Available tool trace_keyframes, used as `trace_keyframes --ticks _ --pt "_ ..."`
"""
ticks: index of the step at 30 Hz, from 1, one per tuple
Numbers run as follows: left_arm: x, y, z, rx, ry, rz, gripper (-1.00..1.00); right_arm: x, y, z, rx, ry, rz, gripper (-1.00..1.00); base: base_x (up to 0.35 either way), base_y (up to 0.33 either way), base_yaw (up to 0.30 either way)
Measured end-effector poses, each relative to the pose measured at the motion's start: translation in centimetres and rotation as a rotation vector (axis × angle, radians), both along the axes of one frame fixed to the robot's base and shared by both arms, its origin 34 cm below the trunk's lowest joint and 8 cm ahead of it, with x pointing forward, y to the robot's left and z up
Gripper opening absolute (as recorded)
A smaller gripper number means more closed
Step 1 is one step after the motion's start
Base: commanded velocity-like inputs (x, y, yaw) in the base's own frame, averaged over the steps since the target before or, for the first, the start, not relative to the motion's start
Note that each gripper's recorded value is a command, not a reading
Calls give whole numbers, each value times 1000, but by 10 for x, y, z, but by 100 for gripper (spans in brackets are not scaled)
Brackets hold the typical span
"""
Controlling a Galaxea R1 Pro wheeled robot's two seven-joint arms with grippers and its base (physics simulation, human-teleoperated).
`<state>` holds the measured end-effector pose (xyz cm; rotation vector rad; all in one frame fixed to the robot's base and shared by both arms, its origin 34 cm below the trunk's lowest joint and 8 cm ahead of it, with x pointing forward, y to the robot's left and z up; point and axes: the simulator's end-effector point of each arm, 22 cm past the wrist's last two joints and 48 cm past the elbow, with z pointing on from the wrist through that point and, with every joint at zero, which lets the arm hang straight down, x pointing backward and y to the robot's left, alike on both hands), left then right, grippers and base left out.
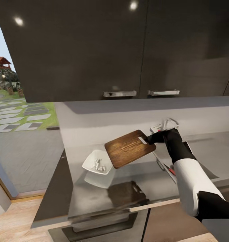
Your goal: In the kitchen, take the Vidalia onion out of the sink, dice it on the chopping board with the paring knife, put the diced onion into the bowl on the countertop, then place both the paring knife and the chopping board into the sink.
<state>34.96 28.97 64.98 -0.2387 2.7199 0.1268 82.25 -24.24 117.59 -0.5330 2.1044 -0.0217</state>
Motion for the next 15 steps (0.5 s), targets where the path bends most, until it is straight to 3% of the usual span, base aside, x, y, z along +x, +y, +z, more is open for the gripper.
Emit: trace_keyframes --ticks 15 --pt "0 0 0 0 0 0 100 0 10 -8 -5 3 29 -100 -1 -337 0"
